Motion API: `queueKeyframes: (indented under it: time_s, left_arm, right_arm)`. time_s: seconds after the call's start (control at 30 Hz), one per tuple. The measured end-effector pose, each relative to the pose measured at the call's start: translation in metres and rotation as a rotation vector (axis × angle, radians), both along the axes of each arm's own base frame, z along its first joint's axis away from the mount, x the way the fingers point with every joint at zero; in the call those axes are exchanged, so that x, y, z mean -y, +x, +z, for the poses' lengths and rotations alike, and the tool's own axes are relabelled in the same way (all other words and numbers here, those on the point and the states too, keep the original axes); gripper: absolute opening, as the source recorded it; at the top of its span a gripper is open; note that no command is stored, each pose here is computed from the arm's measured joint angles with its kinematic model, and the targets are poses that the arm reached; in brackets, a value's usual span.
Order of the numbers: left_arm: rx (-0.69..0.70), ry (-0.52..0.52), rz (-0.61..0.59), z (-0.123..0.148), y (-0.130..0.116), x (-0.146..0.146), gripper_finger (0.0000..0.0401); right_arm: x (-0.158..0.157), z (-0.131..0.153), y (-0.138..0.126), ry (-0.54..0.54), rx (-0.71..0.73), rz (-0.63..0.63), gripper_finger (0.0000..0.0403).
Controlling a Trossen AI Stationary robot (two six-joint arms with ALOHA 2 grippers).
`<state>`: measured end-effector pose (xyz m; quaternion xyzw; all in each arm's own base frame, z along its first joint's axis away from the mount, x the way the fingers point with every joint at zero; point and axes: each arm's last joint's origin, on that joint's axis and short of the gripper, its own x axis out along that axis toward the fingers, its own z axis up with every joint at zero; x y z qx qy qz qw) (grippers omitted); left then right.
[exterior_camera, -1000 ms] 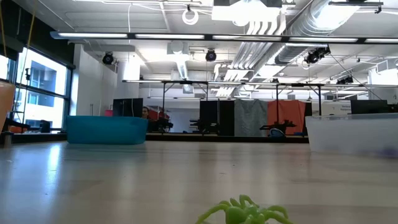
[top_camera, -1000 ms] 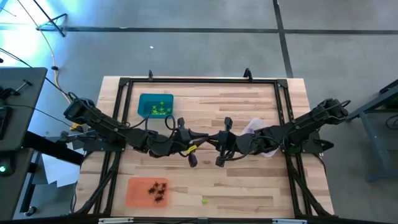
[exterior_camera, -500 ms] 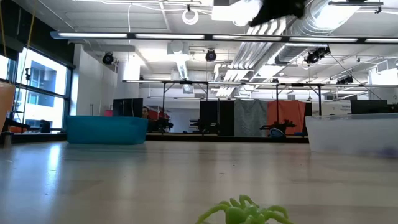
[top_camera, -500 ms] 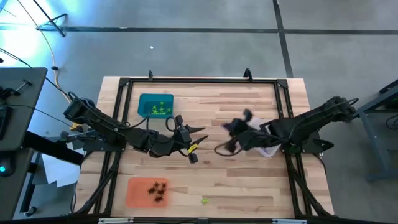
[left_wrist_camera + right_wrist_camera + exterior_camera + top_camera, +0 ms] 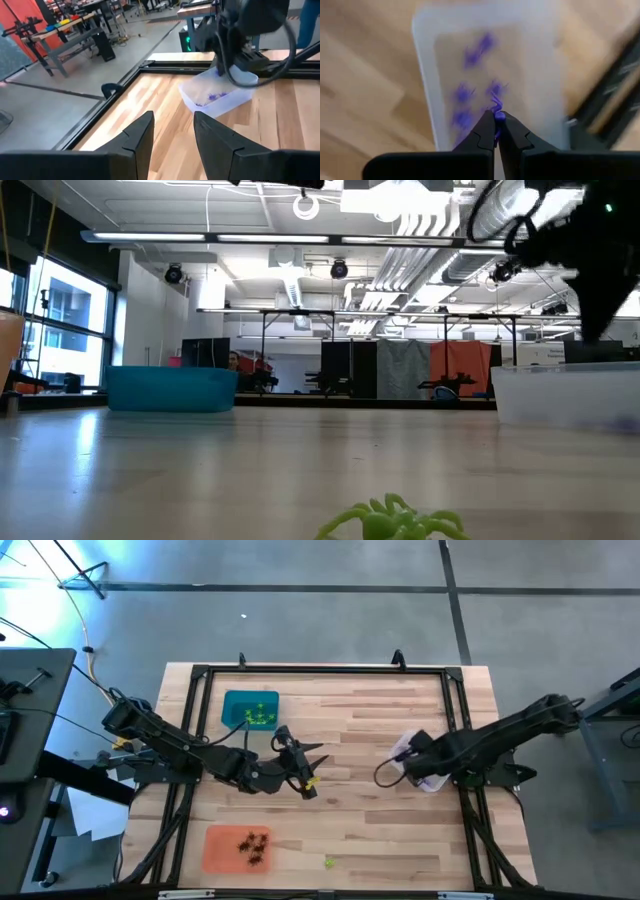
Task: Sort Halloween decoration
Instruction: Put the violet spider toy into the transparent bin, then put the green spider toy into the blue bin
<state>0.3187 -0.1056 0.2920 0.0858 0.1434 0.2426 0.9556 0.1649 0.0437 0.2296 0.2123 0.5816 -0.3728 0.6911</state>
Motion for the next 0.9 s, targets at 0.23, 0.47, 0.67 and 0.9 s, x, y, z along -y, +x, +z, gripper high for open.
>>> queueKeyframes:
  time_s: [0.23,0.47,0.67,0.9]
  left_arm:
    - [-0.014,0.004,0.001,-0.001,0.0,0.0,0.0129]
    - [-0.014,0.004,0.001,-0.001,-0.001,0.0,0.0129]
    - [-0.014,0.004,0.001,-0.001,-0.001,0.0,0.0129]
    - [-0.009,0.003,0.012,-0.001,-0.001,0.0,0.0129]
  right_arm:
    - [0.004,-0.031,-0.004,0.056,-0.013,0.002,0.0001]
    - [0.006,-0.031,-0.004,0.063,-0.025,0.037,0.0043]
    - [0.006,-0.031,-0.004,0.064,-0.026,0.039,0.011]
    - [0.005,-0.028,-0.004,0.071,-0.037,0.037,0.0167]
